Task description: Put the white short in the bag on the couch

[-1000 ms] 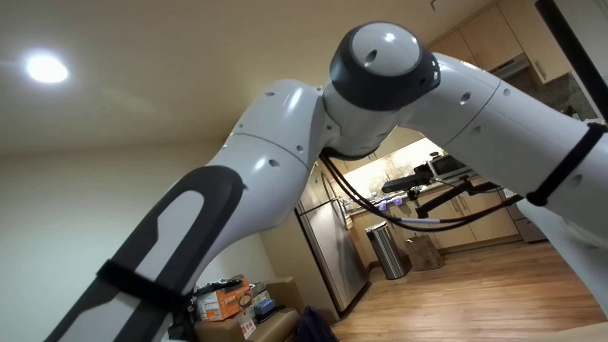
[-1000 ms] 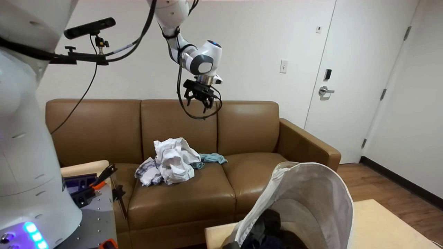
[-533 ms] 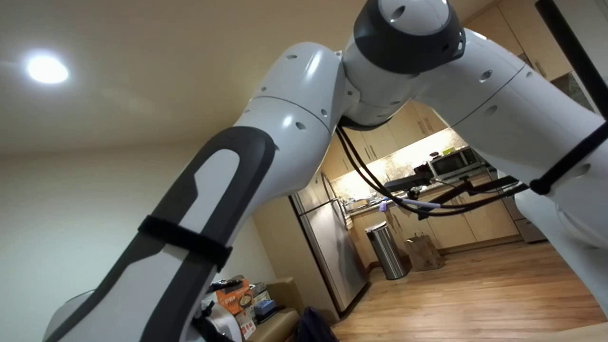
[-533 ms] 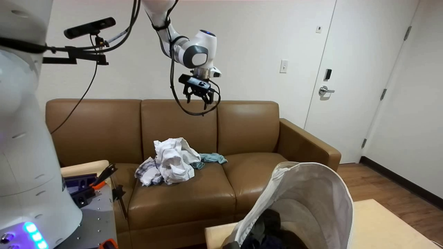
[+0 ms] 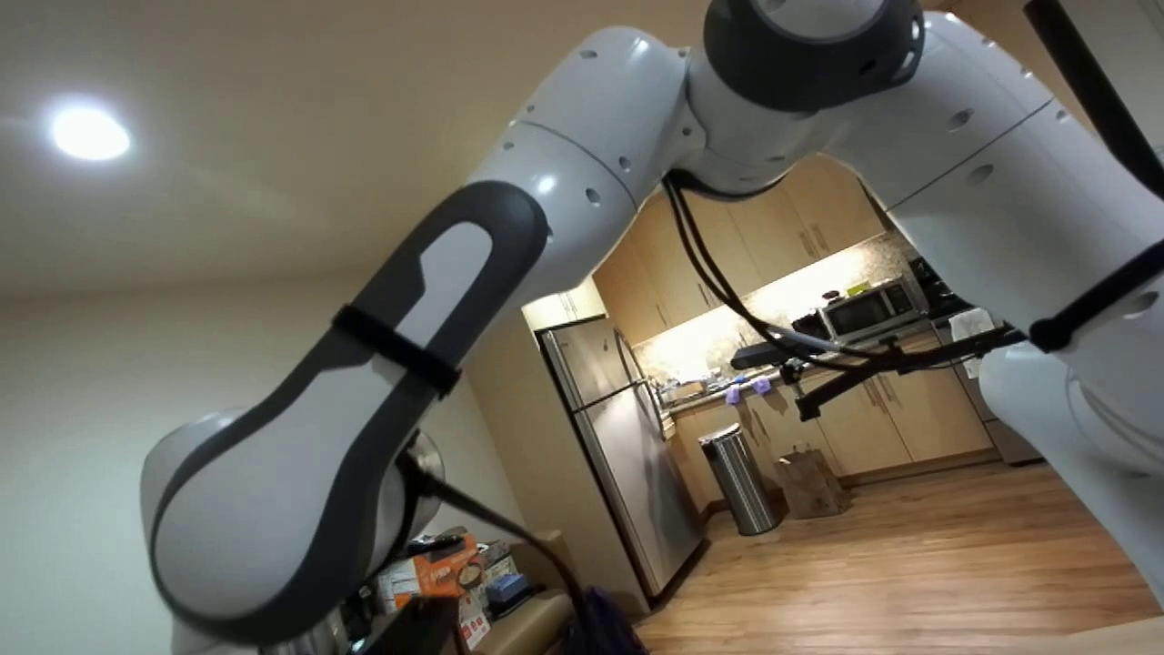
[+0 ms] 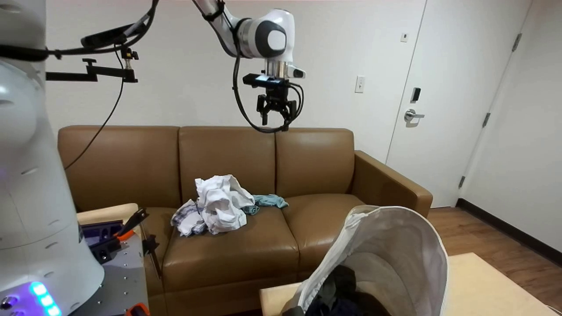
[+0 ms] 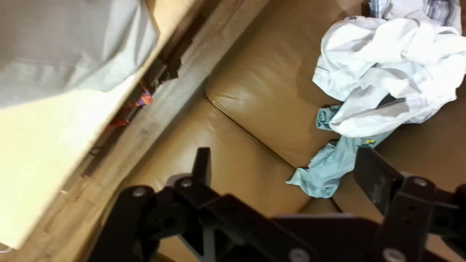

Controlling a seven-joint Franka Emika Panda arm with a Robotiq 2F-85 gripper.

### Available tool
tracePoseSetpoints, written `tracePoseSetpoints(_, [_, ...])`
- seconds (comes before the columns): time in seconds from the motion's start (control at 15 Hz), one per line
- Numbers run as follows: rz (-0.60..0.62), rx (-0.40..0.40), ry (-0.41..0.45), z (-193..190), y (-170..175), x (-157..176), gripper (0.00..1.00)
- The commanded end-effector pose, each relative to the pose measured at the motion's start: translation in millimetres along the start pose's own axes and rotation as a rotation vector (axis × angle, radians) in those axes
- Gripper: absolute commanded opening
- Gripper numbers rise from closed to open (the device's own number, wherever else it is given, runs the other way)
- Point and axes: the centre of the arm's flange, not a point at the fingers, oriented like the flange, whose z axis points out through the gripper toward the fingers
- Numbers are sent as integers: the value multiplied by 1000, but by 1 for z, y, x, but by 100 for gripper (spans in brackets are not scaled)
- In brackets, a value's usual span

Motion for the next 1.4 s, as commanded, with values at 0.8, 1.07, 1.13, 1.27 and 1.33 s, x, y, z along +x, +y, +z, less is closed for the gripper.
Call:
tracePoseSetpoints(0.8, [291, -104, -134, -37, 27, -35, 100])
tracePoseSetpoints(1.07, [292, -104, -134, -37, 27, -35, 100])
tracePoseSetpoints(1.13, [292, -104, -134, -37, 27, -35, 100])
tracePoseSetpoints(1.27, [292, -104, -134, -37, 27, -35, 100])
tracePoseSetpoints(1.33, [292, -104, -134, -37, 27, -35, 100])
